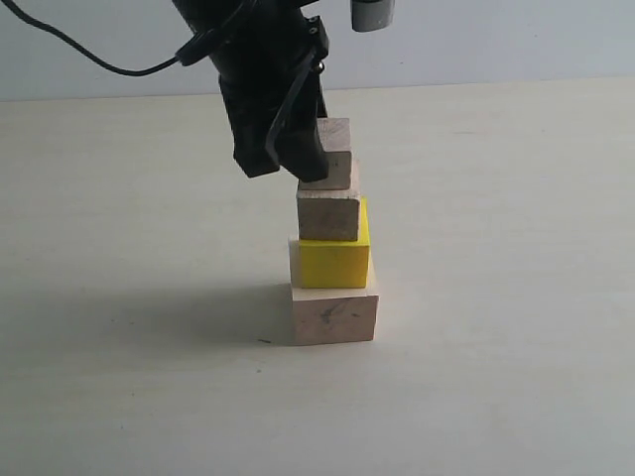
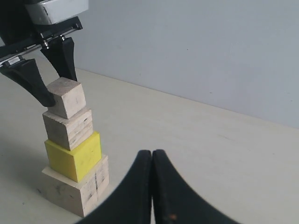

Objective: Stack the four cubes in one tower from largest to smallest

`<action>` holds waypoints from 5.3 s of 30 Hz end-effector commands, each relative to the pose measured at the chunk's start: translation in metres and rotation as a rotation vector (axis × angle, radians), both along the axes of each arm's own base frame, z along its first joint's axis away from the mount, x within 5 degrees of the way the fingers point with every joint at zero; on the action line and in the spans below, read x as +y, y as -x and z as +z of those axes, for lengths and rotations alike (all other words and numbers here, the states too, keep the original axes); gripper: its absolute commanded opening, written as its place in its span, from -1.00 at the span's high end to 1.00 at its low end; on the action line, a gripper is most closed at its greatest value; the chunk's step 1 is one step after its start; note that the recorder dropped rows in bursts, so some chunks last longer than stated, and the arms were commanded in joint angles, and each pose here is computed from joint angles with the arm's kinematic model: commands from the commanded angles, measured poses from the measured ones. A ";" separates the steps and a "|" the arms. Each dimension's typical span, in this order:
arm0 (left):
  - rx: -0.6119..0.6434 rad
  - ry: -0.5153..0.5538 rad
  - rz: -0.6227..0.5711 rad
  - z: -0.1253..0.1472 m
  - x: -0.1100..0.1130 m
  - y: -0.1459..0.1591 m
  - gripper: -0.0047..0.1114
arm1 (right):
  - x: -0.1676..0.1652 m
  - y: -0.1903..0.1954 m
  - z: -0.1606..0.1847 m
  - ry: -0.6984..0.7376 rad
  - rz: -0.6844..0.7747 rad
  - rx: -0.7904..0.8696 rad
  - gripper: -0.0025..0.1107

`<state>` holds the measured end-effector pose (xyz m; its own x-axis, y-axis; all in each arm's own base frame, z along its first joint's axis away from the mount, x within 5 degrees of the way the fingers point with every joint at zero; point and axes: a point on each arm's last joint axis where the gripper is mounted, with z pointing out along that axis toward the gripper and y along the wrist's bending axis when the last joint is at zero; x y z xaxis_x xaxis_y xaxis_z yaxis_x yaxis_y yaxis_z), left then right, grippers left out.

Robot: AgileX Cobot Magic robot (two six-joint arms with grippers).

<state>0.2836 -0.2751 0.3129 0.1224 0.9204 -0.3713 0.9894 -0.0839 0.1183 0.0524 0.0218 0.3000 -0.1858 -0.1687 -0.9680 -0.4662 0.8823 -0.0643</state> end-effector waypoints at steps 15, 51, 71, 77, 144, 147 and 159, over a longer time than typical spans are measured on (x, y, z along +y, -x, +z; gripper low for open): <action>-0.041 0.011 -0.021 0.012 0.005 0.003 -0.13 | 0.000 0.000 0.000 -0.009 0.001 -0.010 0.96; -0.189 0.276 0.182 0.128 0.061 0.055 0.91 | 0.001 0.001 0.000 -0.026 0.007 0.000 0.96; -0.168 0.509 0.490 0.172 0.146 0.076 0.91 | 0.001 0.001 -0.001 -0.032 0.011 0.007 0.96; -0.177 0.532 0.516 0.159 0.164 0.111 0.91 | 0.001 0.001 -0.001 -0.034 0.011 0.008 0.96; -0.458 1.140 0.832 0.057 0.241 0.250 0.92 | 0.029 -0.029 -0.009 -0.021 0.083 -0.038 0.96; -0.490 1.129 0.829 0.058 0.242 0.250 0.92 | 0.029 -0.029 -0.009 -0.021 0.083 -0.038 0.96; -0.533 1.095 0.991 0.054 0.252 0.243 0.92 | 0.029 -0.029 -0.009 -0.021 0.083 -0.038 0.96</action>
